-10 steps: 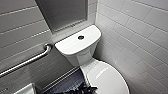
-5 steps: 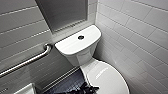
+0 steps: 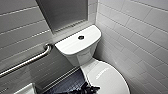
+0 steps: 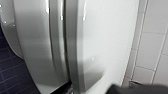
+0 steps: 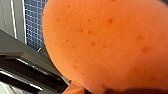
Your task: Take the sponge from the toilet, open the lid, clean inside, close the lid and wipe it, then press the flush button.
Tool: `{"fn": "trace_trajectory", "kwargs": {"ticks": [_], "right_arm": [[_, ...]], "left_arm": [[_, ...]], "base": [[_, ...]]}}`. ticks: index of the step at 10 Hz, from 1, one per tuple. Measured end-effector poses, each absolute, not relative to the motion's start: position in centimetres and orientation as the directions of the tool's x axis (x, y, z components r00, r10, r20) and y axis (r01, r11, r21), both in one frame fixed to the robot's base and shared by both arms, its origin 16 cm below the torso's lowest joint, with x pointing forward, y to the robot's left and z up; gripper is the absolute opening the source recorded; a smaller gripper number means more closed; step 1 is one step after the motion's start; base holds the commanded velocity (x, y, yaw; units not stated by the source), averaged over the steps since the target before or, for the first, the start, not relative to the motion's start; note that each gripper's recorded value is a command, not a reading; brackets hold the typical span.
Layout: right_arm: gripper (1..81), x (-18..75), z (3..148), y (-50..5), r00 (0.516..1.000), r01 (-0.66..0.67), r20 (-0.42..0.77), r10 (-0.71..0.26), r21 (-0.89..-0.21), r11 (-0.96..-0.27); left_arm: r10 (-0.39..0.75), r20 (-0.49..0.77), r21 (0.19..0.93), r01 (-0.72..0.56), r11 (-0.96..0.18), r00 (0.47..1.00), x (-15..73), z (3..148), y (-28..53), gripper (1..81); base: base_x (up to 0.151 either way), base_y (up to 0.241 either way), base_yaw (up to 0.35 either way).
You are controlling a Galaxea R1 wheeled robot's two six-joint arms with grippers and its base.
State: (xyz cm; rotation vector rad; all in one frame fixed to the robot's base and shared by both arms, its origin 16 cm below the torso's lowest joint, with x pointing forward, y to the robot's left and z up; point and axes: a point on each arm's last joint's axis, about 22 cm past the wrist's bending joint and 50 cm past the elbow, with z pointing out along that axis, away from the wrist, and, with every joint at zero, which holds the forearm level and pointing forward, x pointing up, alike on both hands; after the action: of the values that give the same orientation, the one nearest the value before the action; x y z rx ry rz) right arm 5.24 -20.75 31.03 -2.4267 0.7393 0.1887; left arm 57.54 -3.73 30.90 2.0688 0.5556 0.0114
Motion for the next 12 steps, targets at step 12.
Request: {"fn": "trace_trajectory", "kwargs": {"ticks": [12], "right_arm": [[1.0, 5.3, 29.8, -21.2, 0.832, -0.553, -0.288, -0.474, -0.481, -0.680]], "left_arm": [[0.487, -0.128, 0.874, 0.330, -0.357, 0.864, 56.1, 30.5, -5.3, 81.1]], "base": [[0.000, 0.000, 0.000]]}}
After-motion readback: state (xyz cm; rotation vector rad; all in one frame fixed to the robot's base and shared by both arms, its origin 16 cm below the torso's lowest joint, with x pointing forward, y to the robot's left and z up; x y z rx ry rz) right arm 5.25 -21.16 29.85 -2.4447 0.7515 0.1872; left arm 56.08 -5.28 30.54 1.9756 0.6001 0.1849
